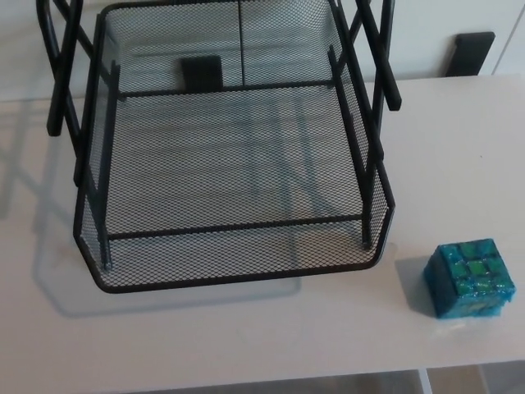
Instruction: The robot walks towards a desk on which a file tray is kept in the middle and a cube is kept to its right. The robot lifts the cube using its right hand and places it on the file tray.
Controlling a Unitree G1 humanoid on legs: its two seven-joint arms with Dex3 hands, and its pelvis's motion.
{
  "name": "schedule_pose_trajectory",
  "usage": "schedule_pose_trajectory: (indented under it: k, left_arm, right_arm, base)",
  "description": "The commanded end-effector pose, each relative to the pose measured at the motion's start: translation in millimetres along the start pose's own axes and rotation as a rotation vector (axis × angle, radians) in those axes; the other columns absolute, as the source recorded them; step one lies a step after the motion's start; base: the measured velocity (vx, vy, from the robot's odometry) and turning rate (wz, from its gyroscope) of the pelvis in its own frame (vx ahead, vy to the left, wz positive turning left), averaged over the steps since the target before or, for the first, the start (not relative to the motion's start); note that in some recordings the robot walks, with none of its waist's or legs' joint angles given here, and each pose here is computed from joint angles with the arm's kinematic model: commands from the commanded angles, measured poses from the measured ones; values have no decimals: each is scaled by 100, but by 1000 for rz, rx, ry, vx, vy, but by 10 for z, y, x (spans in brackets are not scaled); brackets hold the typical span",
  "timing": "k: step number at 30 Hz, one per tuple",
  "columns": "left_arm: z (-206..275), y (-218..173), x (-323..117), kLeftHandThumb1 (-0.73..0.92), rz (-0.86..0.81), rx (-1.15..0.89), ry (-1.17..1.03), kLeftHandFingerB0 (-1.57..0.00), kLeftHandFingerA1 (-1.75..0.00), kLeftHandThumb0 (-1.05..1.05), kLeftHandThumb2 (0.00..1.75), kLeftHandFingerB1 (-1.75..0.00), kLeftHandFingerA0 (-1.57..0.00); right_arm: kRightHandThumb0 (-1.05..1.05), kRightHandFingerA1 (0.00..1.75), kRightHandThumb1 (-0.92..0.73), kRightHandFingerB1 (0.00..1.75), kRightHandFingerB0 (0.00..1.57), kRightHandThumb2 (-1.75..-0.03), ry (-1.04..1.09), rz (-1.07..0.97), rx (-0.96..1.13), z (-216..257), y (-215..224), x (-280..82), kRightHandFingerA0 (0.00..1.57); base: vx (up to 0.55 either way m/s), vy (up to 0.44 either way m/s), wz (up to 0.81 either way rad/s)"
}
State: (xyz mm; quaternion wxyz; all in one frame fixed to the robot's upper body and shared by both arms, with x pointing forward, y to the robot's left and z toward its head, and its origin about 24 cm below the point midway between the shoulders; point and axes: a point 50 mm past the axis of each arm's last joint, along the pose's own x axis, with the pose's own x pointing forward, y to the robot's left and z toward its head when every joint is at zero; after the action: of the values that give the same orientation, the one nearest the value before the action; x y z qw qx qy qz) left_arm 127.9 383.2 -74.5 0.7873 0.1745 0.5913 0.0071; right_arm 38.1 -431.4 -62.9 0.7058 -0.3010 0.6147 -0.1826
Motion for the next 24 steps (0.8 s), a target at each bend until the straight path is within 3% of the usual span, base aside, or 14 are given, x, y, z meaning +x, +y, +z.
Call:
schedule_pose_trajectory:
  k: [1, 24]
  left_arm:
    - [-76, 117, -51, 73, 63, 8, 15, -12, -110, -105, 61, -95, -11]
    - [-106, 147, -68, 73, 73, 2, 20, -12, -110, -105, 61, -95, -11]
  right_arm:
    - [-53, 51, -75, 35, 28, -62, 19, -19, -18, -67, -78, -14, 37]
    - [-53, 51, -75, 35, 28, -62, 12, -12, -26, -20, -48, -5, 37]
  base:
    - [0, 0, 0]
    - [0, 0, 0]
